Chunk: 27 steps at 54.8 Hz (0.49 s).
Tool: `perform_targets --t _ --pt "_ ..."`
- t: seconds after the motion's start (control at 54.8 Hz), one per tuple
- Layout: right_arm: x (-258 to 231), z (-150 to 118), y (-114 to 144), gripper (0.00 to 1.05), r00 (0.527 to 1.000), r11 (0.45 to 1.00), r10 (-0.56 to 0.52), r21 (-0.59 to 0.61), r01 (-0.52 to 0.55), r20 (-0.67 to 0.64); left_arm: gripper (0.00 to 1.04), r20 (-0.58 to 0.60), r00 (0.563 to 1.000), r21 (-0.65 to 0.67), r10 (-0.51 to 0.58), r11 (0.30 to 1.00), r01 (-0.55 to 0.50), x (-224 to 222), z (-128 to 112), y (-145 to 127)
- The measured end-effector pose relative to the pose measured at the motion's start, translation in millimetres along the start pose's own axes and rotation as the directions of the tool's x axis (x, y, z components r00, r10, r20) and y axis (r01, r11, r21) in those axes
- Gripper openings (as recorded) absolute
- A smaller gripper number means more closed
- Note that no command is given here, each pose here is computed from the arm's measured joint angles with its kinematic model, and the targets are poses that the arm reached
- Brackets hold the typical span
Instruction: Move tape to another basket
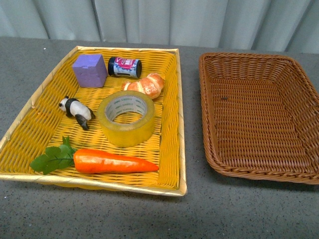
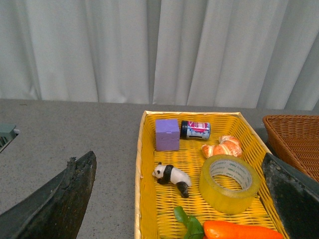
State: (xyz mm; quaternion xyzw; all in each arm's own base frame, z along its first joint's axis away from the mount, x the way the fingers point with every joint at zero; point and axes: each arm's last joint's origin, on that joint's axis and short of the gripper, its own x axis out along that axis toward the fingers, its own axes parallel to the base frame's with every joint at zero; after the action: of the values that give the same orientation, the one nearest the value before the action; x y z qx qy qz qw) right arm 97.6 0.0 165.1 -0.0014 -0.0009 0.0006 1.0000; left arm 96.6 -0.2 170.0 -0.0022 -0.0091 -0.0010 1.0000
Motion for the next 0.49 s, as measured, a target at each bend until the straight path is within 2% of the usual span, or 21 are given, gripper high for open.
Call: perform_targets --t 0.492 --pt "0.0 0.0 0.0 0.96 1.0 1.0 0.0 0.0 0.0 0.0 0.98 0.0 1.0 0.0 0.0 1.0 0.0 0.0 0.0 0.0"
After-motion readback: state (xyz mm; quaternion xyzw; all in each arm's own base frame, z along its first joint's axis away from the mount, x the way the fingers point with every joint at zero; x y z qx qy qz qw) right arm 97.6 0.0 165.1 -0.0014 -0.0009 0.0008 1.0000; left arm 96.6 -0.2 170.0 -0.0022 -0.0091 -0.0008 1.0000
